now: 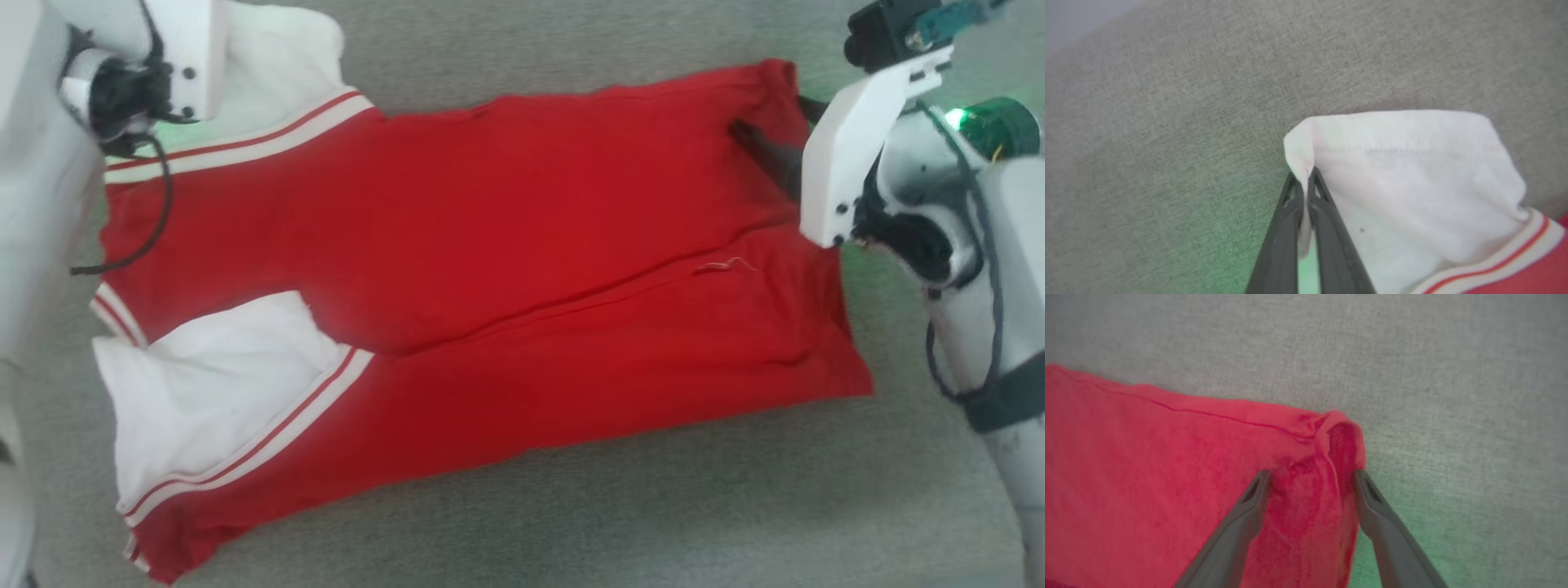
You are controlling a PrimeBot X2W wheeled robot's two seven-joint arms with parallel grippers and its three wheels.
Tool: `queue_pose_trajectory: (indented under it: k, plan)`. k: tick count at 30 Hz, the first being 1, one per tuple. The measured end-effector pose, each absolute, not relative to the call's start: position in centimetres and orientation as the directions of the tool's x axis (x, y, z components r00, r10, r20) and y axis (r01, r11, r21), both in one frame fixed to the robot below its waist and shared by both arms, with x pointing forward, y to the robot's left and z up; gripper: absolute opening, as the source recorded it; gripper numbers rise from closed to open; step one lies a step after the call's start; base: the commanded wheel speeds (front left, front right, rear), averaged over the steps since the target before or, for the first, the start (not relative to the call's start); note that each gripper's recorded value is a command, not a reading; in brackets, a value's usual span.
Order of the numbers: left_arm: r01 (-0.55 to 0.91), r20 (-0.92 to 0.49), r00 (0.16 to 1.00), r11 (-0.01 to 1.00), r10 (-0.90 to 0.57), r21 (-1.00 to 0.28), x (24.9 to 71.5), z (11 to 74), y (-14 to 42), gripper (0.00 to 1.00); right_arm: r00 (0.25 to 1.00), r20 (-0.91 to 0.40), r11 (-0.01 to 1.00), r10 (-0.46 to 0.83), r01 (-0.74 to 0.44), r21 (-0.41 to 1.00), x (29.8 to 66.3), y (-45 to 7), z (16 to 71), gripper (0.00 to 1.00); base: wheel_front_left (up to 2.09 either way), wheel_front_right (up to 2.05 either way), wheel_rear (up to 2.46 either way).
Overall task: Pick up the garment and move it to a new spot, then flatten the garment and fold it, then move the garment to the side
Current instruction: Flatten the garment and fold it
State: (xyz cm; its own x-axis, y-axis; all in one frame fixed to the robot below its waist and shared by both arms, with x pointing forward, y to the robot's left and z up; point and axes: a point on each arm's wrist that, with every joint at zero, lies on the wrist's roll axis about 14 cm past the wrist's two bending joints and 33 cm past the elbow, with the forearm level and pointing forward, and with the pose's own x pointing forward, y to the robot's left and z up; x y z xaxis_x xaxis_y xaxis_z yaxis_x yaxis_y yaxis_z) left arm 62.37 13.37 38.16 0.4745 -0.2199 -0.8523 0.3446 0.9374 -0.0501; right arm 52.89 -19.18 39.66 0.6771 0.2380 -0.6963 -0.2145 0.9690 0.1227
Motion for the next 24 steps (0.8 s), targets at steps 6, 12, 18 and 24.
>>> queue_pose_trajectory:
  k: [6,12,18,24]
  plan:
    - [0.337,-0.842,0.491,0.94,-0.224,-0.053,62.3,38.2,13.8,0.0,0.545,-0.799,0.961,0.255,-0.231,0.15,53.4,-18.2,37.7,1.0,0.0,0.0,0.0]
    - [0.327,-0.826,0.518,0.944,-0.223,-0.049,62.3,38.8,14.4,0.0,0.489,-0.836,0.955,0.249,-0.267,0.128,53.7,-18.0,37.5,0.0,0.0,0.0,0.0]
    - [0.313,-0.809,0.547,0.949,-0.215,-0.04,62.0,41.2,15.4,0.0,0.514,-0.819,0.952,0.255,-0.28,0.12,53.7,-18.2,38.5,0.0,0.0,0.0,0.0]
    - [0.334,-0.796,0.572,0.943,-0.198,0.005,61.1,44.6,16.3,0.0,0.549,-0.789,0.947,0.275,-0.298,0.123,52.9,-18.4,40.4,0.0,0.0,0.0,0.0]
